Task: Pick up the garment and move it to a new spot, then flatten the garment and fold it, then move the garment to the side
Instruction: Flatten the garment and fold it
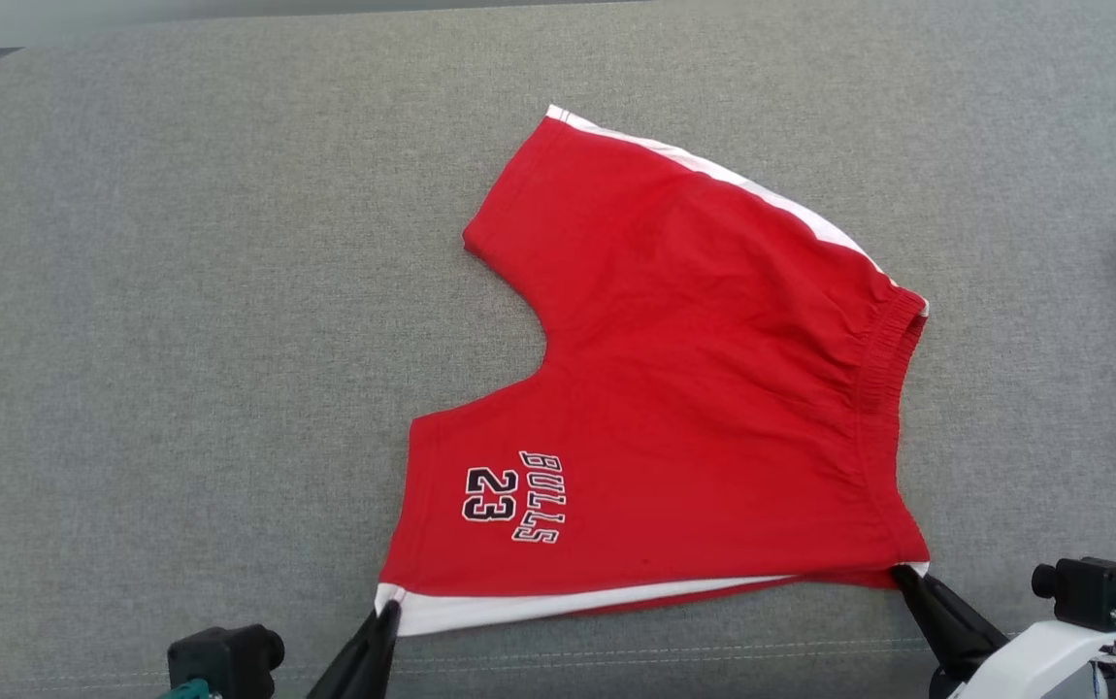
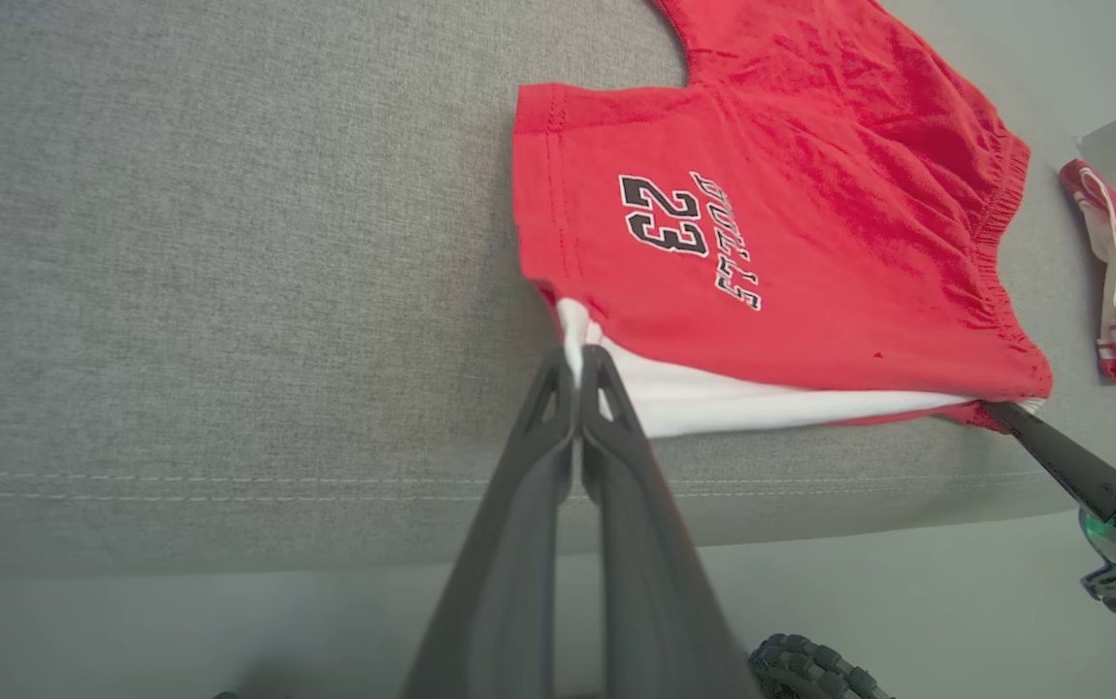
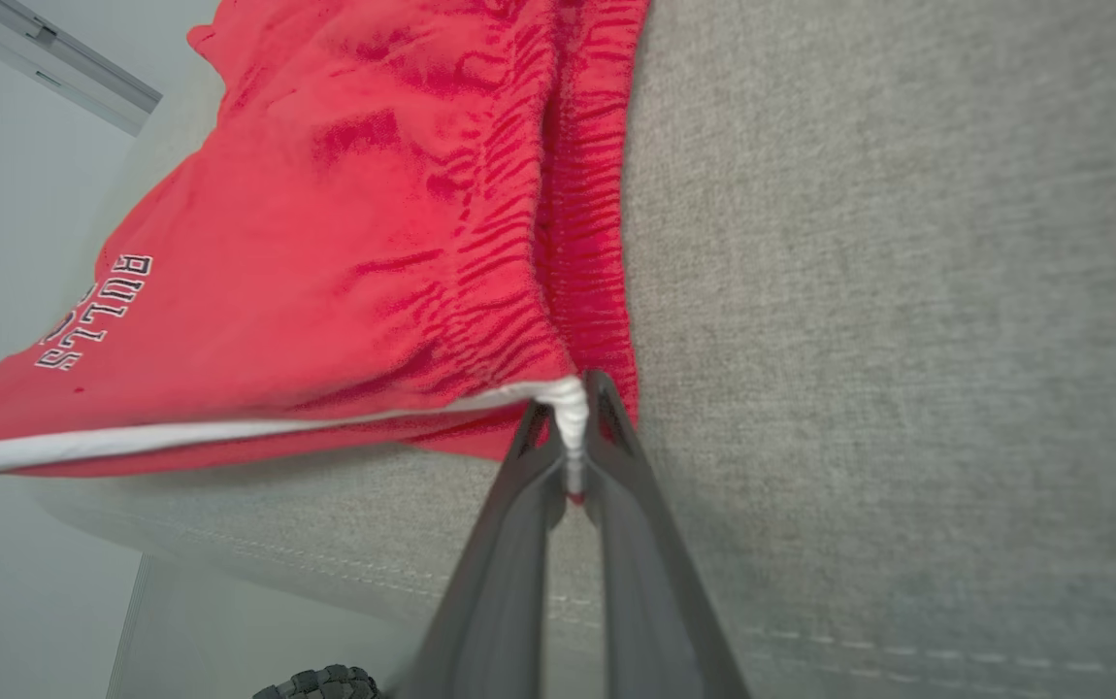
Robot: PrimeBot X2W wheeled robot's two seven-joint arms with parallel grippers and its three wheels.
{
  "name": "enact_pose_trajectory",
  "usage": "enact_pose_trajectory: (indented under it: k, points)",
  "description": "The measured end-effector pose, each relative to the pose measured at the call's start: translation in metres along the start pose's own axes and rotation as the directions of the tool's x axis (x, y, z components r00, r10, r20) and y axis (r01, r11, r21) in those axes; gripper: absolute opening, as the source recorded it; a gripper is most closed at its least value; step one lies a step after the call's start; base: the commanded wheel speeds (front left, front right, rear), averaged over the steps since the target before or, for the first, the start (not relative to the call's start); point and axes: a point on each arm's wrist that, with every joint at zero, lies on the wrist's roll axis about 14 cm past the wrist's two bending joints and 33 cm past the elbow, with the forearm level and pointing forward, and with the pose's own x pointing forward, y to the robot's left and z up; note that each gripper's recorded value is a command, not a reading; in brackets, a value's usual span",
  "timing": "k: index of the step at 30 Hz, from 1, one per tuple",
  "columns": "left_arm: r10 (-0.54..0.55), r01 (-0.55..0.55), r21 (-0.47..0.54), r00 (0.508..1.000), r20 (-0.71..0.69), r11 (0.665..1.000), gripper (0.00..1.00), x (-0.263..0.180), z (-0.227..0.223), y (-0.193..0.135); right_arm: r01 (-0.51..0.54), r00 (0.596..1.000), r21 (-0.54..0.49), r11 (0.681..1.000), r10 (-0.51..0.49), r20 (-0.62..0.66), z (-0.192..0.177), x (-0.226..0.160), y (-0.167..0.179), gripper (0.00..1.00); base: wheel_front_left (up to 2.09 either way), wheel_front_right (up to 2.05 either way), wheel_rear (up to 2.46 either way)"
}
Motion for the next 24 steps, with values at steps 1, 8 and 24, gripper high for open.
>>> enact_pose_trajectory:
  k: [1,8,24]
  points:
    - [0.005,-0.005,0.010,1.000,0.004,1.000,0.00,0.001,0.002,0.003,0.004,1.000,-0.006,1.000,-0.003,0.016,0.004,0.000,-0.001,0.00,0.00,0.00,0.00]
    - [-0.049,0.028,0.152,0.990,0.136,0.988,0.00,0.029,0.059,0.002,-0.035,0.992,0.069,0.997,0.026,0.125,0.029,0.015,0.019,0.00,0.00,0.00,0.00]
    - [-0.280,0.213,0.427,0.955,0.100,0.879,0.00,0.163,0.174,-0.063,-0.085,0.913,0.106,0.991,0.035,0.406,0.129,0.067,0.031,0.00,0.00,0.00,0.00]
